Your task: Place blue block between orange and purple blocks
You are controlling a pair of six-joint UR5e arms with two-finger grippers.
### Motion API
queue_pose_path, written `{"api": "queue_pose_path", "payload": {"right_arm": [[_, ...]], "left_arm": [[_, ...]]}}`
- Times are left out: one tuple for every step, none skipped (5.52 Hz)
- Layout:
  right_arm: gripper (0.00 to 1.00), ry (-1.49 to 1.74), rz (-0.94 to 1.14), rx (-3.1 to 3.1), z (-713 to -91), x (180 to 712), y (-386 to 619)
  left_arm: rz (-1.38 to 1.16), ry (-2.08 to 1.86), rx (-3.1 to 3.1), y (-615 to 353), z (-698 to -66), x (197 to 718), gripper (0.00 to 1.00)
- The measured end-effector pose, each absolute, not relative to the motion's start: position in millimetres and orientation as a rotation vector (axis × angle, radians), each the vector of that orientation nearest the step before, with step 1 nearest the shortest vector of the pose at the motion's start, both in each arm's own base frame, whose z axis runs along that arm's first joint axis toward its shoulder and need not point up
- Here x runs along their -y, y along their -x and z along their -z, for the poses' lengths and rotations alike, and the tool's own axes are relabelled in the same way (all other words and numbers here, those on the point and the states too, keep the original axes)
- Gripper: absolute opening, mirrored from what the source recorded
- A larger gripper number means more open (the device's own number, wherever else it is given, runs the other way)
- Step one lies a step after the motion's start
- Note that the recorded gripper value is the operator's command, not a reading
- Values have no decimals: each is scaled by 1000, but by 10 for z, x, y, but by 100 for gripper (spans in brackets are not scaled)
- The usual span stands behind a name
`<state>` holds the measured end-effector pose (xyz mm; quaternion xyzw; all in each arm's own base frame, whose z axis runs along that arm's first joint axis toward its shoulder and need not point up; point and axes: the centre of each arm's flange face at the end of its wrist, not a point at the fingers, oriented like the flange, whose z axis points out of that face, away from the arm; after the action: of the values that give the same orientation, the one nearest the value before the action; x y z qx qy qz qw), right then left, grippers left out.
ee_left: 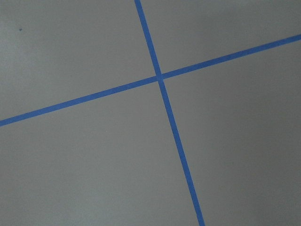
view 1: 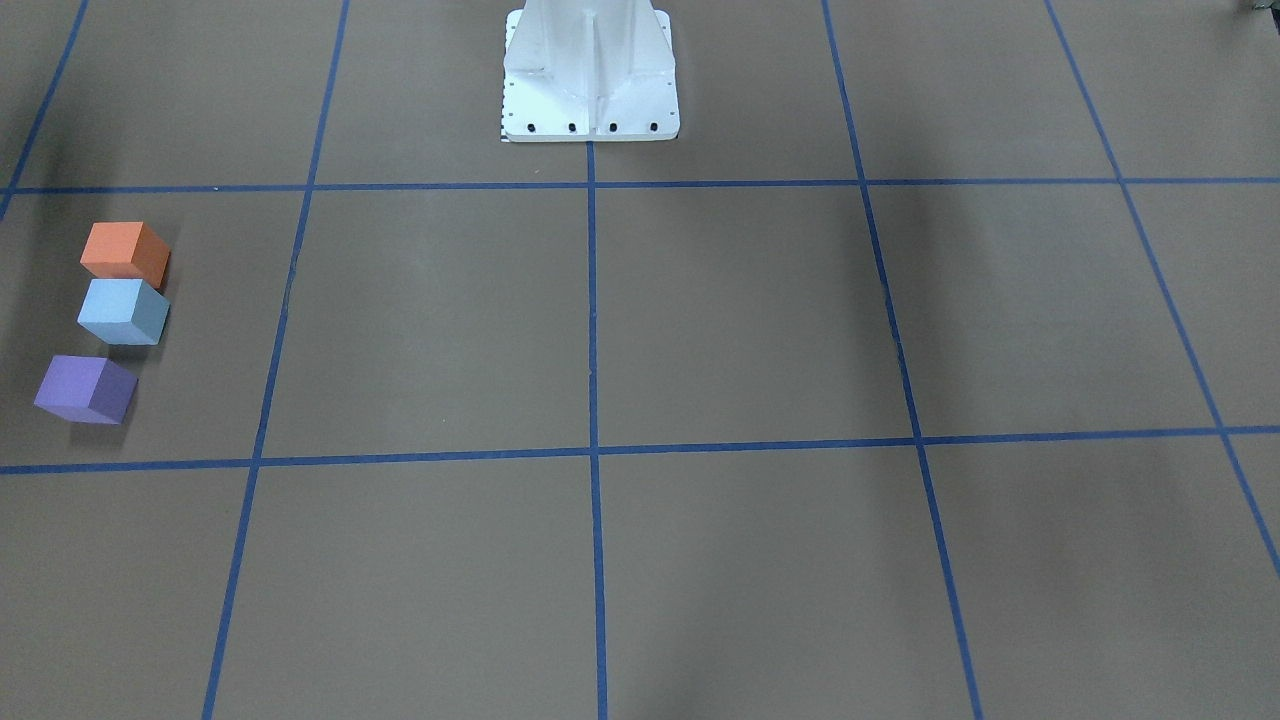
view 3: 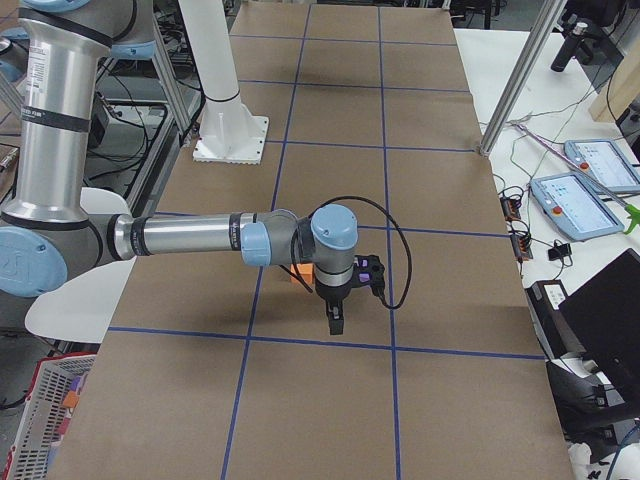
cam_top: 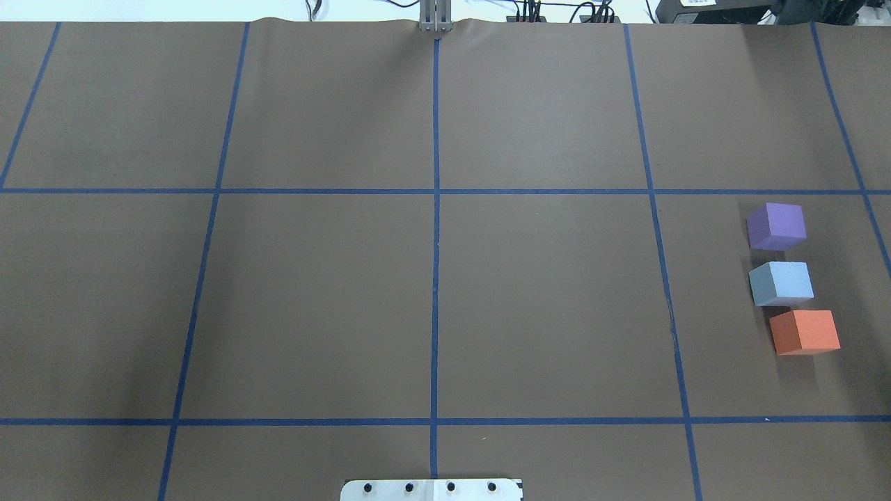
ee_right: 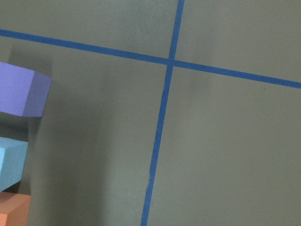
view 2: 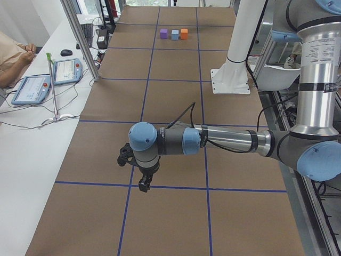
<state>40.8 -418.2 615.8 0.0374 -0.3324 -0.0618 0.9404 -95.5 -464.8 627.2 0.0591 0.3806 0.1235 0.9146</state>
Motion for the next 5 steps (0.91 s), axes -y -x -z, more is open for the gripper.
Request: {"api": "queue_pose_path", "payload": {"right_arm": [[100,-74,126,678,-6175,4169,-412],[100,-67,124,675,-6208,4159,-416],[100,-66,123,675,-6230,4152,-417],[100,-70,124,675,-6233,4152,-417],[100,-72,125,678,-6229,4160,-414]], "left_arm": [[-254,-117,-783,956,-6296,4624,100],[-253,-111,-784,953,-6337,4588,100],[-252,-103,-787,947,-6391,4543,100],[-251,-100,-790,942,-6414,4519,100],[-250,-101,-794,938,-6415,4510,100]]}}
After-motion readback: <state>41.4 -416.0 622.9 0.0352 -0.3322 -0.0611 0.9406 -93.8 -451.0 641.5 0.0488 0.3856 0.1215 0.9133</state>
